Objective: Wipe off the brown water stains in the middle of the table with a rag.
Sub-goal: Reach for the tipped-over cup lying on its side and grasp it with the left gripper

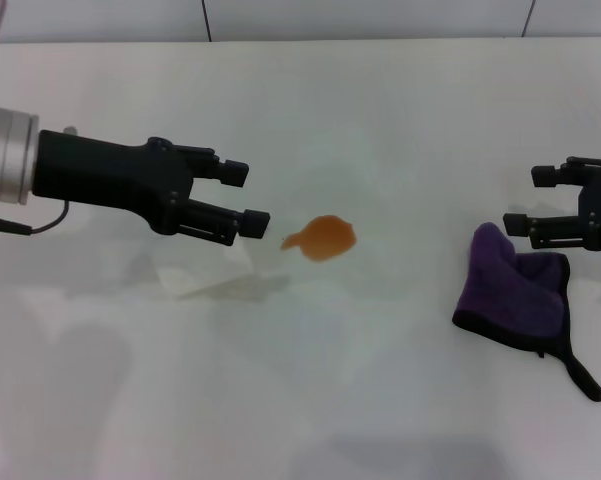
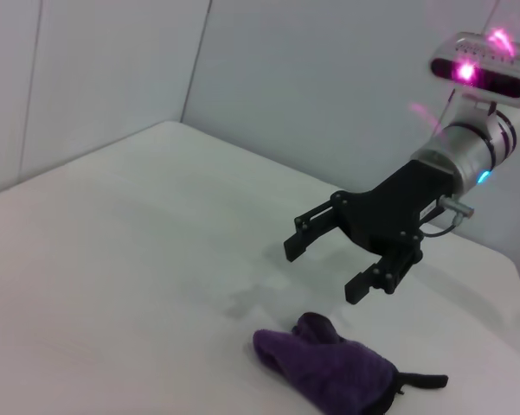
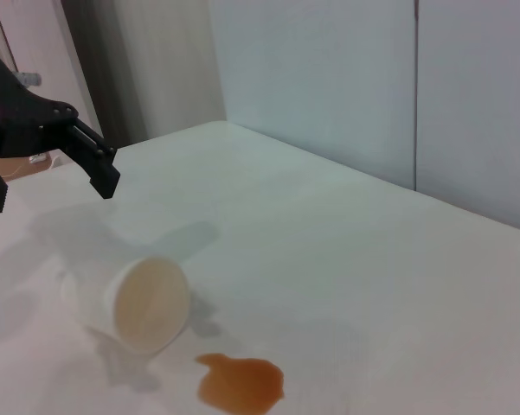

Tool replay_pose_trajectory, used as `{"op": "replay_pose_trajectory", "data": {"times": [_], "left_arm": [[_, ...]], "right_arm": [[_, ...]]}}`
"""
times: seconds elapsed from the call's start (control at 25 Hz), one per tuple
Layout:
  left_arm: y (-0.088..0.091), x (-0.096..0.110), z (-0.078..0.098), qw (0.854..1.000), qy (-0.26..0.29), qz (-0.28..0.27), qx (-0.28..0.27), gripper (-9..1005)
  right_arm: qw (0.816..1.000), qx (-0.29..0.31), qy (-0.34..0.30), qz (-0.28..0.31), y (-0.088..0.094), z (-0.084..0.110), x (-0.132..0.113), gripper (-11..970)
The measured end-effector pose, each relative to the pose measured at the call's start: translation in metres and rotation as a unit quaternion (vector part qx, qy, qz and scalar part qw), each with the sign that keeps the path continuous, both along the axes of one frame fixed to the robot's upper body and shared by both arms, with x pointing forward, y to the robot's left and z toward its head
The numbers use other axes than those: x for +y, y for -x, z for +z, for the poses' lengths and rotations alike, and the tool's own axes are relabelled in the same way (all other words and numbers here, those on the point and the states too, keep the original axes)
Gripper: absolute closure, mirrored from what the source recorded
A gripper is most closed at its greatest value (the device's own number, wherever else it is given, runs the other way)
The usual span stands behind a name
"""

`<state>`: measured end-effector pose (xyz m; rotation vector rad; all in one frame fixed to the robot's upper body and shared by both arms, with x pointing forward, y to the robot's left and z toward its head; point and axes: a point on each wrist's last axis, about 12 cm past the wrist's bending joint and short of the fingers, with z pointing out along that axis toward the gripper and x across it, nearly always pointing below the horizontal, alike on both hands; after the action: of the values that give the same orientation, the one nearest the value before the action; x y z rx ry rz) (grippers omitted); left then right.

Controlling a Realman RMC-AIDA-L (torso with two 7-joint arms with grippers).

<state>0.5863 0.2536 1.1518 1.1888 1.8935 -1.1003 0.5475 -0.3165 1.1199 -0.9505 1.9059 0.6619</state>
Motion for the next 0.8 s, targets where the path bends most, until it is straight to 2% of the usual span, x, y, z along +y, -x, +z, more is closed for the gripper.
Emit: {"op": "replay_pose_trajectory", "data": {"times": [0.24,0.56,0.8], "left_arm": [[-0.001,0.008,0.001,1.0,-0.018,0.007,0.018,140],[-0.012,0.022,0.018,0.995,-0.083,0.015,0.049,144],[-0.019,0.021,0.028,0.987,-0.145,-0.002,0.07,147]], "right_arm": [[1.0,-0.001,0.001,-0.002,0.0,0.0,-0.001,134],[1.0,-0.002,0.002,-0.004,-0.001,0.0,-0.001,134],[1.0,-0.003,-0.003,-0.007,-0.001,0.0,-0.001,134]]}}
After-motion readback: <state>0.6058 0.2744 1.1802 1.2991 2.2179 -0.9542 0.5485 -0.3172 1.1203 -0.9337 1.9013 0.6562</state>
